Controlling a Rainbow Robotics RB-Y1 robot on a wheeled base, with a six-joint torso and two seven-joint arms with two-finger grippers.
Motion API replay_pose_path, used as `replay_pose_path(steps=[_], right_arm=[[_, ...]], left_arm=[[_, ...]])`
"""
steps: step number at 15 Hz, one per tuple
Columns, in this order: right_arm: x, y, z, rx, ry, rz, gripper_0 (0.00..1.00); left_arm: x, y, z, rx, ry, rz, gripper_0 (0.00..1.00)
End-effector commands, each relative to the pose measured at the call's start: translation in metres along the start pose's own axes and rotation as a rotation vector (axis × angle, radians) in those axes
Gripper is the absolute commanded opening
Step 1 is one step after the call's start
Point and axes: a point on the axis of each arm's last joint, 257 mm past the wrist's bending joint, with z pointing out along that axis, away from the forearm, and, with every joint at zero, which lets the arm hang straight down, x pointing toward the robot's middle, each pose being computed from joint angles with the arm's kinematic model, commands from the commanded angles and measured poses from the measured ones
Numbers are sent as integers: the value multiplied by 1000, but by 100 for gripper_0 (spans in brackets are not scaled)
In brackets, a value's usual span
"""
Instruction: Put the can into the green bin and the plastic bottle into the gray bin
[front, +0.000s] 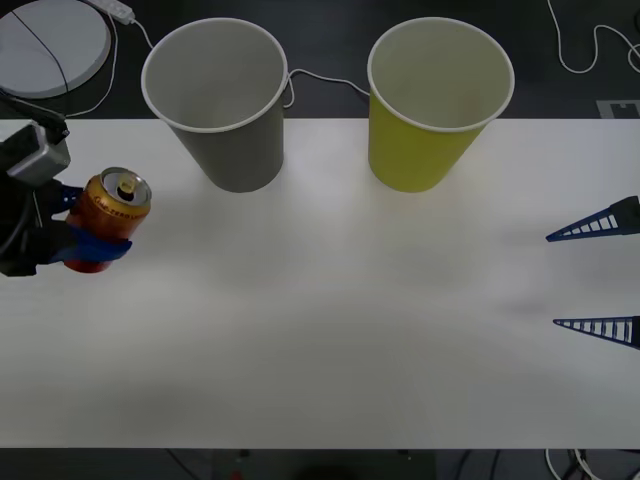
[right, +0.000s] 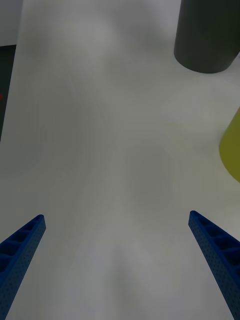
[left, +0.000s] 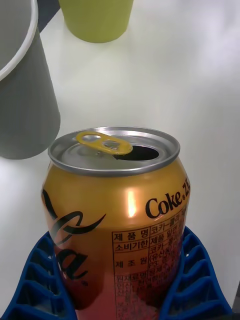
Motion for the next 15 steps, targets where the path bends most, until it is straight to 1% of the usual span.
replay_pose_path(steps=[1,2,6,9,11,12,15], right_arm=[[0,0,0,0,0,0,100],[0,0,0,0,0,0,100],[0,0,0,0,0,0,100],[0,0,0,0,0,0,100],[0,0,0,0,0,0,100],[0,0,0,0,0,0,100],[0,0,0,0,0,0,100]], left_arm=[[-20,-9,-7,11,34,18,0],[-35,-11,-8,19,39,13,0],[-78,-10,0,39,74,-3,0],[-114,-3,8,39,83,-11,0],[-137,5,16,33,96,21,0],[-153,7,21,31,89,15,0],[-191,16,41,31,82,52,0]])
